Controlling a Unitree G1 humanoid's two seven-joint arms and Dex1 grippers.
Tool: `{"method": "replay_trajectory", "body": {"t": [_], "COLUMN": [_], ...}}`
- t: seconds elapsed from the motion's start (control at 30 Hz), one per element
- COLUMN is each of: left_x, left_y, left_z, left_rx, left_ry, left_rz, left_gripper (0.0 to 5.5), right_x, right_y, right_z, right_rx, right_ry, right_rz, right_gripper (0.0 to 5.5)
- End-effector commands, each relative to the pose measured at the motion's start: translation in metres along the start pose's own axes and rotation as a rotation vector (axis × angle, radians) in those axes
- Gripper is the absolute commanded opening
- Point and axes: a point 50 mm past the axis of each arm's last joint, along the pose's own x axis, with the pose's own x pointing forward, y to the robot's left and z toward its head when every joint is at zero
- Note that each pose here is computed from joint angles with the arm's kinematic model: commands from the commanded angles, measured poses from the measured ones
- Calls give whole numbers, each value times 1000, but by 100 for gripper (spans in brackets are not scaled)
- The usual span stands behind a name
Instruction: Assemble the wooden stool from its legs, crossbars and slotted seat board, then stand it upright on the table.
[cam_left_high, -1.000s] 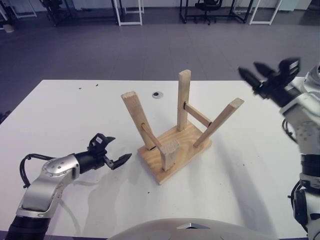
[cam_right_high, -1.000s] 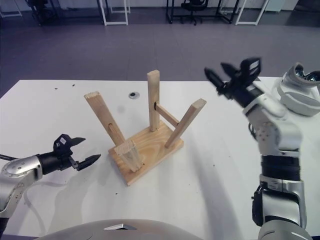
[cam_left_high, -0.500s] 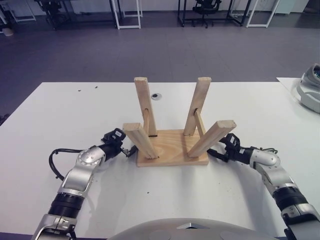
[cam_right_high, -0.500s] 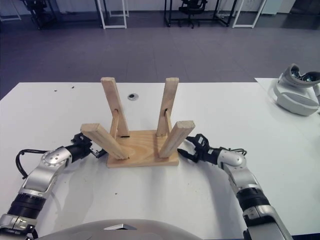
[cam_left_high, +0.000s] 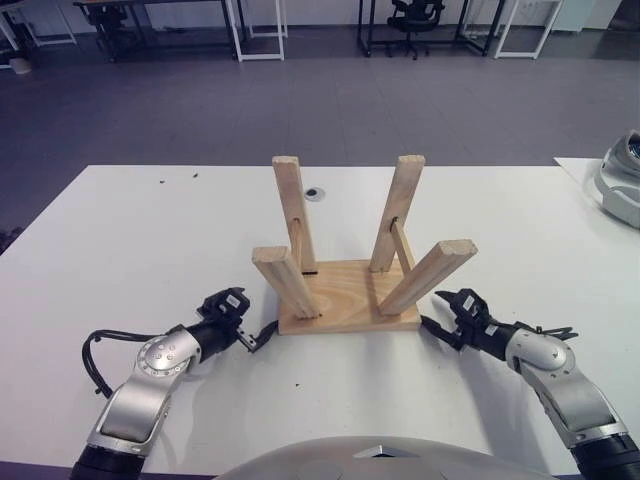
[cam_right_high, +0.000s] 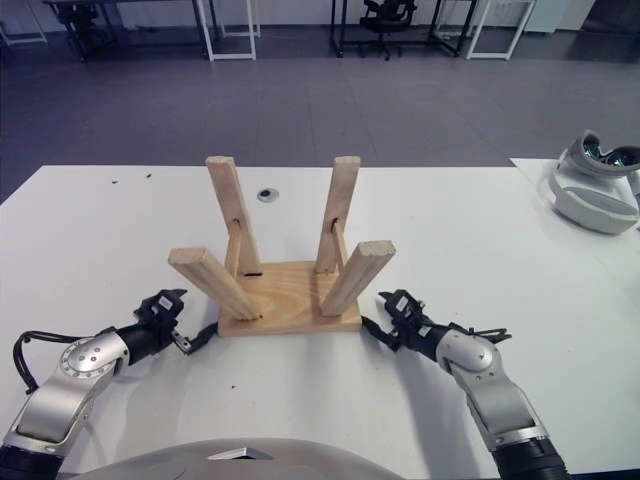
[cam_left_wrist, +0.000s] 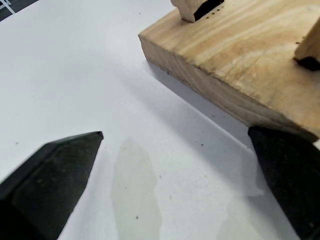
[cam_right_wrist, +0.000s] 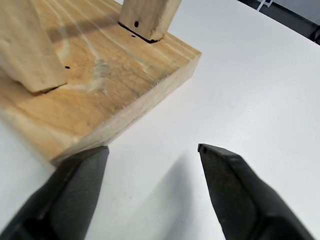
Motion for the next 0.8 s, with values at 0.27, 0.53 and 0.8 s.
{"method": "replay_trajectory", "body": {"t": [0.27, 0.53, 0.8], "left_x": [-46, -64, -68], "left_y": [-12, -6, 17], "left_z": [78, 73, 33], "left_rx": [-86, -10, 205], "left_ry": [-283, -189, 129], "left_rz": [-345, -379, -368], "left_gripper": [538, 538, 538], "right_x": [-57, -78, -85], "right_y": [11, -11, -25], "right_z": [70, 67, 32], "right_rx": [126, 94, -72], "right_ry": [-140, -62, 186], "right_rz": [422, 353, 342], "right_gripper": [337, 337, 337]}}
